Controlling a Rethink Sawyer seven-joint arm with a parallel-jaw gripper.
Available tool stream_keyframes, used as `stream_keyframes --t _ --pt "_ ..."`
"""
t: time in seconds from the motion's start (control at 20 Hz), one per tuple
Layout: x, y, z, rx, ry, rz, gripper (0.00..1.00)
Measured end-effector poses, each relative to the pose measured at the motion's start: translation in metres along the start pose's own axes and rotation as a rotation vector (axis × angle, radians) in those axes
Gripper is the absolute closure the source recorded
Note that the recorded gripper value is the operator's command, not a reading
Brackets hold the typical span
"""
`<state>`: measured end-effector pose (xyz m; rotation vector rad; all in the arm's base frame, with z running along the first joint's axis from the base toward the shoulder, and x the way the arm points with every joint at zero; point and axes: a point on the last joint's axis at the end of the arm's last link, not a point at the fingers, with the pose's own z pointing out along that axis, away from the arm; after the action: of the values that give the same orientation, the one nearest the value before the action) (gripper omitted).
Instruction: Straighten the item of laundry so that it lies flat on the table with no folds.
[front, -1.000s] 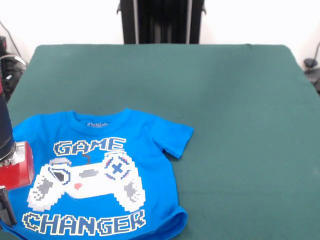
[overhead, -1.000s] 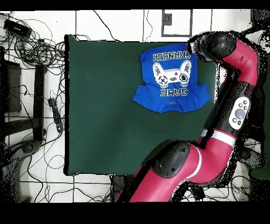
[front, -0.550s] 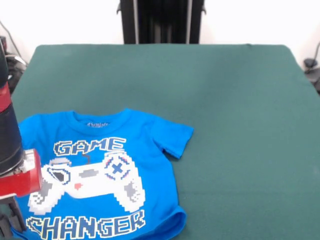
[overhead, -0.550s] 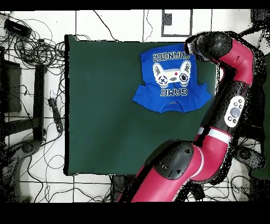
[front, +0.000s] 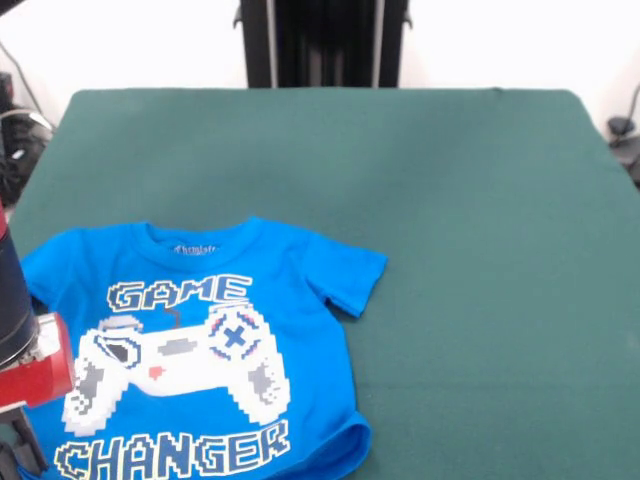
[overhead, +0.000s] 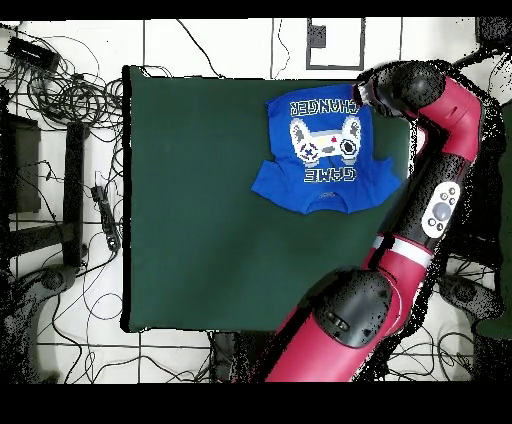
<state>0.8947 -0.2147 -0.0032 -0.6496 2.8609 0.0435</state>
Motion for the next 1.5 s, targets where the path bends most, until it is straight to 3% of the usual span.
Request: stream_keyframes --t 0.45,0.95,1.5 --pt "0.002 -0.014 0.016 0.005 0.016 -0.007 1.00" --pt "-0.014 -0.015 0.018 -0.017 -0.012 0.004 1.00" --pt "-0.035 0.000 0.027 -0.051 -0.052 0.025 1.00"
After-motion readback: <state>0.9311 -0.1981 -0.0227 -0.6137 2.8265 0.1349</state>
